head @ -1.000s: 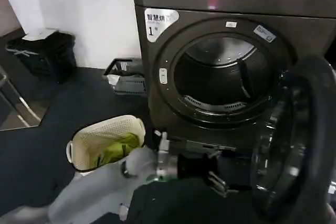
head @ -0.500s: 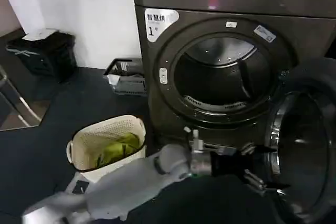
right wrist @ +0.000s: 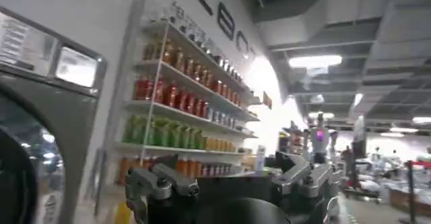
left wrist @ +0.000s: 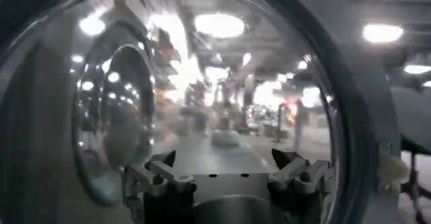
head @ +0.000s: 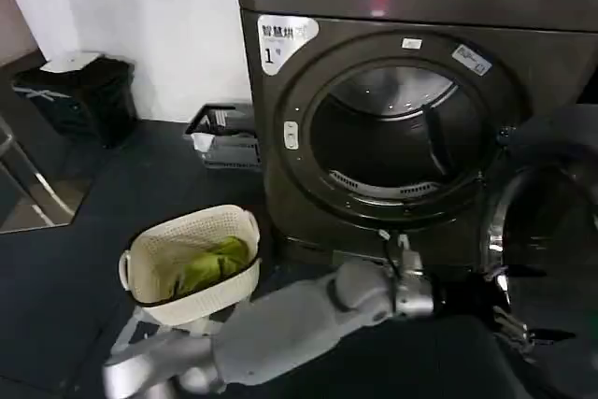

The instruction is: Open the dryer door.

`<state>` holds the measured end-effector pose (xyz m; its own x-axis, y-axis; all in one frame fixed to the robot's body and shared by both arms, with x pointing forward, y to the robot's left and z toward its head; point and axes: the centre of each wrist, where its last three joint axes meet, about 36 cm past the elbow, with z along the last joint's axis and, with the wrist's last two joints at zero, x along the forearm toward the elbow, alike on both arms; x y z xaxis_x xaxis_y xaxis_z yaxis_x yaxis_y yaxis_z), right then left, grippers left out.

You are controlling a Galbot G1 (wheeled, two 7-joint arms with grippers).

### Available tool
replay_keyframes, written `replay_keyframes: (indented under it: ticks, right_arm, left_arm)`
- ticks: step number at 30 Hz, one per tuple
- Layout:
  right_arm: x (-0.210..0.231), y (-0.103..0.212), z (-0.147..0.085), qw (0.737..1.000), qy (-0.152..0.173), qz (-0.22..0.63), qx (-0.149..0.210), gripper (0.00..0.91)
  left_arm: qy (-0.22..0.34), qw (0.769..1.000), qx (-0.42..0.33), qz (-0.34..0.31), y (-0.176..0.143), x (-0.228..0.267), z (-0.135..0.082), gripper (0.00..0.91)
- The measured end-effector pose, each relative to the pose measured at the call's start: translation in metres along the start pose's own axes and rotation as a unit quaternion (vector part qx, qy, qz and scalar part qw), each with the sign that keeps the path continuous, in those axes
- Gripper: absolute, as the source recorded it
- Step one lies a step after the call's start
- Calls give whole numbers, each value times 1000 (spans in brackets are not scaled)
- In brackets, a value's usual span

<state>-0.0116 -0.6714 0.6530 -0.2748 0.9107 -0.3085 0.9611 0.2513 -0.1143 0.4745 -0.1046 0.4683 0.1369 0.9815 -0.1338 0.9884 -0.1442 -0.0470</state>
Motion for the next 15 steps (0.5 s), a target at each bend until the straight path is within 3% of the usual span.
replay_keyframes:
  ticks: [8,15]
  right_arm:
    - [2,-12,-6,1000,-11,12,3,907]
    - [1,-22,-8,999,-9,30,19,907]
  left_arm:
    - [4,1000,-4,-1,6,-33,-1,907]
    - [29,999,-15,-33,21,-28,7,907]
